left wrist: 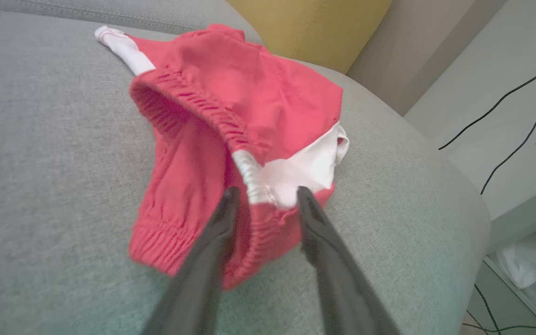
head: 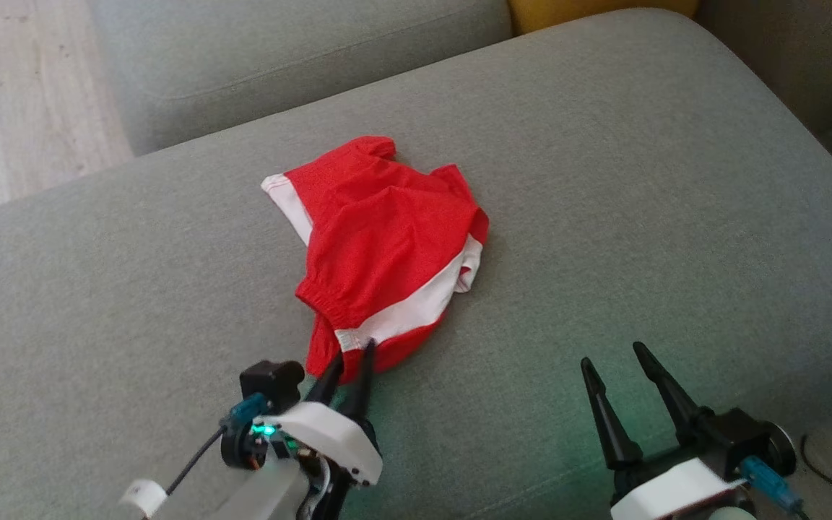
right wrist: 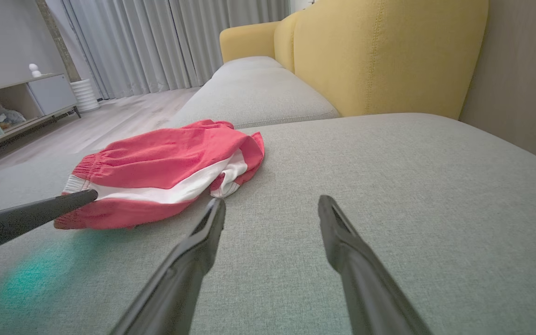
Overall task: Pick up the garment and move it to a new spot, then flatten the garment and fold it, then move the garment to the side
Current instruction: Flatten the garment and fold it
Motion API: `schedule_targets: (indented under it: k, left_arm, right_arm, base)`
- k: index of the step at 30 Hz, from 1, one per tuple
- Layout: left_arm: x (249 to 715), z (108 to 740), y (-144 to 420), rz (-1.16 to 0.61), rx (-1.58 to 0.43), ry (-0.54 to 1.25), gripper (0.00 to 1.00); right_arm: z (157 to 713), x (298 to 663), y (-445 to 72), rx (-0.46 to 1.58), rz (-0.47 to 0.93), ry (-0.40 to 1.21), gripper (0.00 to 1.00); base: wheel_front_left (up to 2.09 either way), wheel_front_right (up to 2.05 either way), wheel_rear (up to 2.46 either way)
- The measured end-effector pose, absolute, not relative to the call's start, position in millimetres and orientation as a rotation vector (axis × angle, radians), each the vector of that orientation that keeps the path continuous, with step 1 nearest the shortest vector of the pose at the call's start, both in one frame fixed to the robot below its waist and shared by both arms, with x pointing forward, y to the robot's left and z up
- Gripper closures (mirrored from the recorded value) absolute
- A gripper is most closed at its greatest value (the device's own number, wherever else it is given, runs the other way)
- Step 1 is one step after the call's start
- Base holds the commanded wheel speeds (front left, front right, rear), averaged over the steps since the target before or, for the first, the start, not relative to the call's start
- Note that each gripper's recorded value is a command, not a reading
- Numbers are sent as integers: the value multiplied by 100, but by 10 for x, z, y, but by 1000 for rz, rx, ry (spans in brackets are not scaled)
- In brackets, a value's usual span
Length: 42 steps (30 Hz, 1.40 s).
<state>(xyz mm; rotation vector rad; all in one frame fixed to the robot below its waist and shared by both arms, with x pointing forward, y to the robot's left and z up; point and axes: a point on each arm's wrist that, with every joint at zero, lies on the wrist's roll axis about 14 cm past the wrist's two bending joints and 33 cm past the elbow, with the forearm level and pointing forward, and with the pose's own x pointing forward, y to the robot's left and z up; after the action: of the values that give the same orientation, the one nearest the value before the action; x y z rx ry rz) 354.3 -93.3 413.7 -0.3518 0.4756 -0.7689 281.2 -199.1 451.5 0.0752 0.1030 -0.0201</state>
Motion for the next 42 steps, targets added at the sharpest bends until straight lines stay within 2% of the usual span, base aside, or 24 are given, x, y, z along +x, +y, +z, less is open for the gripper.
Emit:
schedule_targets:
  k: [7,14,19,24,28,32,38,42]
  left_arm:
    - [3589,4502,-1244,-900,-332,364,100]
    - [3844,6029,-1711,-1092,-308,-88,100]
    - [3984,6837,-1585,-1102,-274,-326,100]
    - [4378,6588,-1135,-978,-157,-254,100]
    - [4674,6191,-767,-886,-100,-161,100]
    - [4902,5872,-502,-826,-64,-97,100]
    - [5244,5701,-210,-750,-54,-76,100]
    - [5416,5594,-102,-725,-53,-63,100]
  right_arm:
    - [4540,2762,-2038,76,-42,92,0]
    - [4636,2746,-2056,82,-53,54,0]
    - [4660,2771,-2019,86,-39,44,0]
    - [4613,2876,-1735,103,68,69,0]
    - [4682,3162,-1630,60,168,66,0]
    - [4709,3440,-1288,2,336,71,0]
    - [4412,3488,-651,-19,585,166,0]
    - [4254,3545,-396,-31,689,212,0]
  base:
    - [0,0,0]
    - [0,0,0]
    - [0,0,0]
    - [0,0,0]
    - [0,0,0]
    - [0,0,0]
    - [0,0,0]
    - [0,0,0]
